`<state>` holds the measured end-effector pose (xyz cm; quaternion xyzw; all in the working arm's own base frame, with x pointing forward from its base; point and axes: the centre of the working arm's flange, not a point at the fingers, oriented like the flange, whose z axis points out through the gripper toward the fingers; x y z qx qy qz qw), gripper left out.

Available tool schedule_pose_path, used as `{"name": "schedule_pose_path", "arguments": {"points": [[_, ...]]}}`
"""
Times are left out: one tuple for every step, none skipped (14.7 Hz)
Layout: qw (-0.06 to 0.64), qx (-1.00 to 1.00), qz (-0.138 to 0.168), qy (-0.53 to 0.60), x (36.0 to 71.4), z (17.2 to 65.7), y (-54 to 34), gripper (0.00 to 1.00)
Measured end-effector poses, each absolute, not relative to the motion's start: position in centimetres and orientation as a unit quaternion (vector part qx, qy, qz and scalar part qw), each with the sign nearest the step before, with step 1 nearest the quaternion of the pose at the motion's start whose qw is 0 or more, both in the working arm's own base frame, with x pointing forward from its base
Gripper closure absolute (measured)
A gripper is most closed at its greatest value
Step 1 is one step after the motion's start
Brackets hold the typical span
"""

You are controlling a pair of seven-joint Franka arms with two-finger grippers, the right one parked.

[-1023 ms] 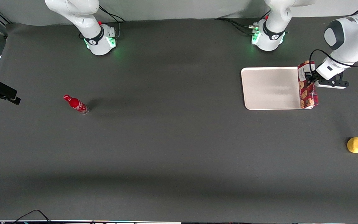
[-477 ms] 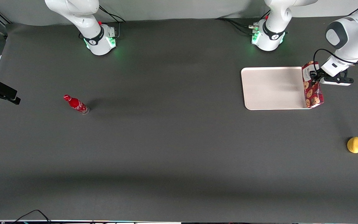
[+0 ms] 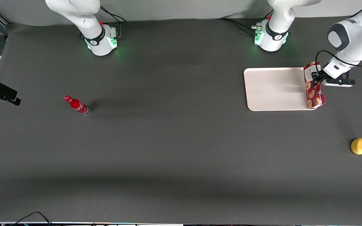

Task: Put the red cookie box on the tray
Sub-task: 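Lower the upright cookie box onto the tray's edge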

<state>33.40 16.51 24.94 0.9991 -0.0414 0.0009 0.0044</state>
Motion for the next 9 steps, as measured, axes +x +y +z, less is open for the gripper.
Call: {"name": "schedule_pose_path", "arguments": {"points": [[0.005, 0.999, 0.0, -0.04, 33.4, 24.9, 16.4, 0.92], [0.005, 0.999, 0.0, -0.04, 33.5, 24.9, 16.2, 0.85], [0.005, 0.999, 0.0, -0.04, 33.5, 24.9, 16.1, 0.75], [0.005, 0.999, 0.0, -0.04, 33.5, 24.9, 16.1, 0.66], [0.004, 0.999, 0.001, -0.041, 33.6, 24.9, 15.9, 0.53], [0.004, 0.999, 0.001, -0.04, 33.8, 25.0, 15.7, 0.44], [0.005, 0.999, 0.0, -0.034, 34.1, 25.2, 15.5, 0.34], [0.006, 1.0, -0.007, -0.027, 34.4, 25.5, 15.3, 0.25], [0.007, 1.0, -0.014, -0.024, 35.0, 26.1, 15.1, 0.13]]}}
